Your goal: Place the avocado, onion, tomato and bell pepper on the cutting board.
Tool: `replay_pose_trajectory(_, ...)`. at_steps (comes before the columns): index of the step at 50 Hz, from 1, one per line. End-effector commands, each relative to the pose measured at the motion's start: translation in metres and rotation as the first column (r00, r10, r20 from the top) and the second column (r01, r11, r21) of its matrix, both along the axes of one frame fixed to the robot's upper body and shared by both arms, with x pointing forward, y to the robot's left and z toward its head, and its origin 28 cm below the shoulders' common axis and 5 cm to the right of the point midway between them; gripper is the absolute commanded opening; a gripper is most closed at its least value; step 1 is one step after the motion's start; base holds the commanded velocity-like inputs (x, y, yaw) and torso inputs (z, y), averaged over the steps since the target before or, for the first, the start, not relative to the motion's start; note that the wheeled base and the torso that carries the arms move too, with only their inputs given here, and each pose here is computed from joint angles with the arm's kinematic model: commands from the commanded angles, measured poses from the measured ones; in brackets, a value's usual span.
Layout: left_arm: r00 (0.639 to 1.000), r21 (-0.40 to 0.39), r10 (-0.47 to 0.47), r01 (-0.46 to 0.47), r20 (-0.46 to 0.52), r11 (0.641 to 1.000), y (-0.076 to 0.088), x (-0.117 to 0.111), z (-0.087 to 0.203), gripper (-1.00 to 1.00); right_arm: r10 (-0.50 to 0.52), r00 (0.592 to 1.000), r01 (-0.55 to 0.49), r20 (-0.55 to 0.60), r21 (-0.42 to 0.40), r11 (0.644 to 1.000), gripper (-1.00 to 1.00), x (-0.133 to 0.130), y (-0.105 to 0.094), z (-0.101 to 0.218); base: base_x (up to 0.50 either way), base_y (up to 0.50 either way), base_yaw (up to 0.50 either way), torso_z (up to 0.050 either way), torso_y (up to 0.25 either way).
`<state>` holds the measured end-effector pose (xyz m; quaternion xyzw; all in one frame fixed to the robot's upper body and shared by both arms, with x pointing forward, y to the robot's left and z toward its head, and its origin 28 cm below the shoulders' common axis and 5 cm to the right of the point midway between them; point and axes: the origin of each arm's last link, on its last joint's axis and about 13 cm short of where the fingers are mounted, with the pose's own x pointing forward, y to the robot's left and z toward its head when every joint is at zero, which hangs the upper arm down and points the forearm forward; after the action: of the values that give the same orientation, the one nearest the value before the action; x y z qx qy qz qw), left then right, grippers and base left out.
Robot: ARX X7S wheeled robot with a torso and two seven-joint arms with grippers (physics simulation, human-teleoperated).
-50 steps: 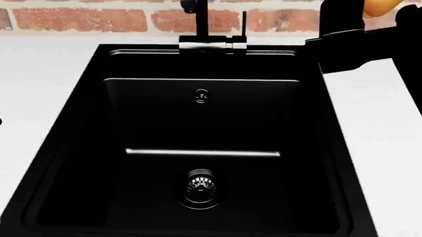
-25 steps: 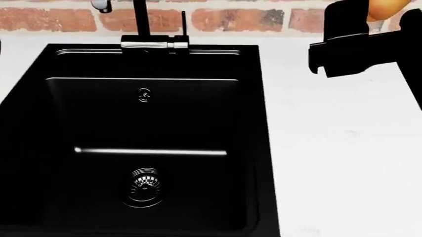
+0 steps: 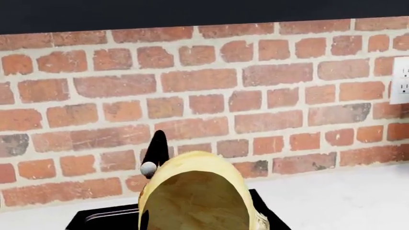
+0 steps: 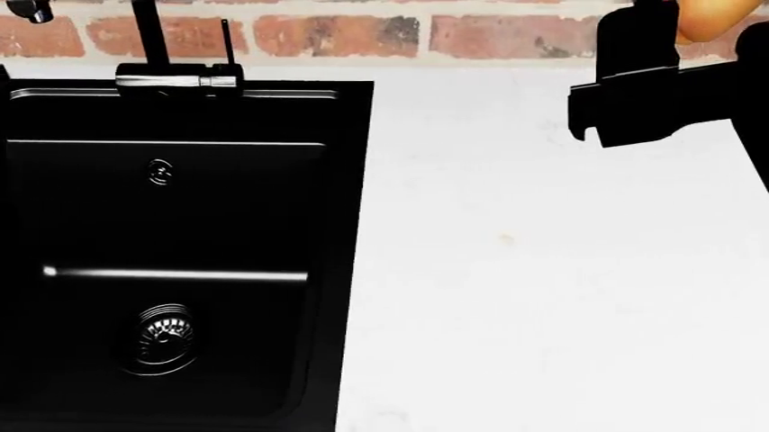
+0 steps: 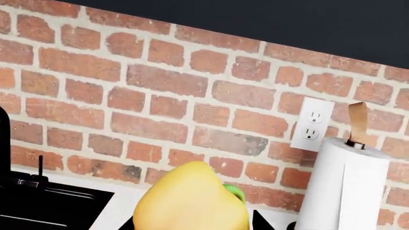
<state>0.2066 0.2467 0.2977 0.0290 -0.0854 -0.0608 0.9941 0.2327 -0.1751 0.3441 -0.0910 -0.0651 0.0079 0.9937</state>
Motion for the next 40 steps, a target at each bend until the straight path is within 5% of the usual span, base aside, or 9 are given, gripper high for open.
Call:
replay_pose_trajectory(1,1.000,-0.016,0.003,-0.003,0.002,1.000,-0.0005,0.0021,0.0021,-1.00,0.065,0.998,-0.065,-0.002,0.002,0.998,-1.00,-0.0027,0.0040,0.0044,0.00,-0.38,0.00,0.000,0.000)
replay_pose_trajectory(40,1.000,0.000,0.005,-0.005,0.025,1.000,0.0016,0.0018,0.0041,-1.00,0.049,0.999,-0.049,0.009,-0.006,0.999,-1.00,-0.0105,0.0004,0.0084,0.00,-0.38,0.00,0.000,0.000)
